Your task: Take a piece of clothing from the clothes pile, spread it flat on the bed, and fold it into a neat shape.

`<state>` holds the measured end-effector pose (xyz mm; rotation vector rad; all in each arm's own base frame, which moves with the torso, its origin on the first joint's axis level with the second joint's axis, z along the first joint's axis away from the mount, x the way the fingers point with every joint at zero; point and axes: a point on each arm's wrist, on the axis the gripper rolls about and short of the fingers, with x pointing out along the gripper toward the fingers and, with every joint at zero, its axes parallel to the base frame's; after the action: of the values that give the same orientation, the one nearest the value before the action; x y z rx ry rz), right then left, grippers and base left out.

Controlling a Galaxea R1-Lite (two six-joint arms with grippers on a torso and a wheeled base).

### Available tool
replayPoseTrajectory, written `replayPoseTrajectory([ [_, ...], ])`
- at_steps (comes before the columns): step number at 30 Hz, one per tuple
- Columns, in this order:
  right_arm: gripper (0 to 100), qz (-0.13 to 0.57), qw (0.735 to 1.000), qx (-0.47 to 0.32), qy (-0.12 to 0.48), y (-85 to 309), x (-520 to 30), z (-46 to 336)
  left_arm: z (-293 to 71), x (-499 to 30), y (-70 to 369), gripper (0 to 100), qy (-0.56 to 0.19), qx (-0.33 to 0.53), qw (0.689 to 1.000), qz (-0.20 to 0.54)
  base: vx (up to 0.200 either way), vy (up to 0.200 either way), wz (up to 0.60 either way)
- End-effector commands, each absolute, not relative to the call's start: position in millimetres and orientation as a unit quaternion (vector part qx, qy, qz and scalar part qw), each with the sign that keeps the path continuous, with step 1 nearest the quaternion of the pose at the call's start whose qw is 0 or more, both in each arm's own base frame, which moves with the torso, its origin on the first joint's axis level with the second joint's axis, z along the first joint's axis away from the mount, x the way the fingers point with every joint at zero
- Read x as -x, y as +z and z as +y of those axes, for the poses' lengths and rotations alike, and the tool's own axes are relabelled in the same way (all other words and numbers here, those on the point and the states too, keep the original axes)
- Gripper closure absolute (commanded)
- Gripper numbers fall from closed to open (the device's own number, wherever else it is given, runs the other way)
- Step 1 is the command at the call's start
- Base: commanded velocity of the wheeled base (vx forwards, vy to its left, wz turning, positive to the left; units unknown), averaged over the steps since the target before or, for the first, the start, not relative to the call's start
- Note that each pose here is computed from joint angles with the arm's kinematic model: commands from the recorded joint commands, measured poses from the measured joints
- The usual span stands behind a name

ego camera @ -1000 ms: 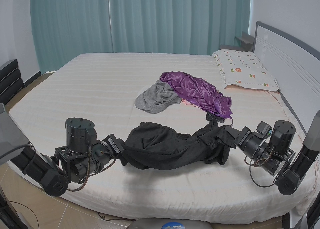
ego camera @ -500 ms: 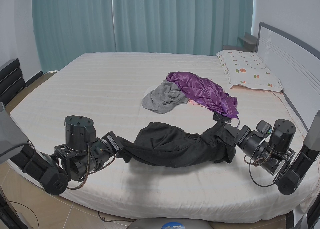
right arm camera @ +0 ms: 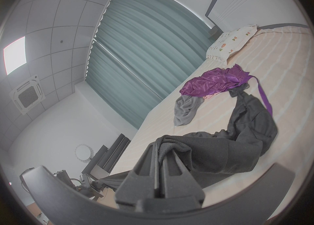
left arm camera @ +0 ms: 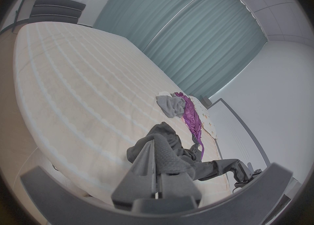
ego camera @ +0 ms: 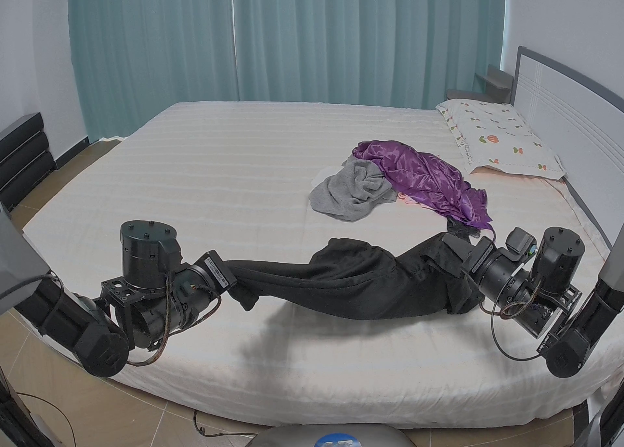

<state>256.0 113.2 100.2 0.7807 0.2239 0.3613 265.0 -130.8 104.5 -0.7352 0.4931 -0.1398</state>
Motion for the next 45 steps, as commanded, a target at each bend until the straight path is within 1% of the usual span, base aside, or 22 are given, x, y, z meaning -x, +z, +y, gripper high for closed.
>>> replayPoseTrajectory([
  [1,100,0.102,0.902,-0.379,0.177,102.4,-255.6,112.7,-129.5,-264.2,109.3,100,-0.069,0.359,0.902,0.231,0.0,0.2,0.0],
  [19,100,0.087,0.903,-0.384,0.173,102.9,-260.5,109.1,-126.7,-262.7,114.6,100,-0.07,0.361,0.903,0.222,0.0,0.2,0.0],
  [45,100,0.087,0.902,-0.389,0.168,102.1,-263.4,106.6,-124.6,-262.4,115.1,100,-0.067,0.362,0.903,0.221,0.0,0.2,0.0],
])
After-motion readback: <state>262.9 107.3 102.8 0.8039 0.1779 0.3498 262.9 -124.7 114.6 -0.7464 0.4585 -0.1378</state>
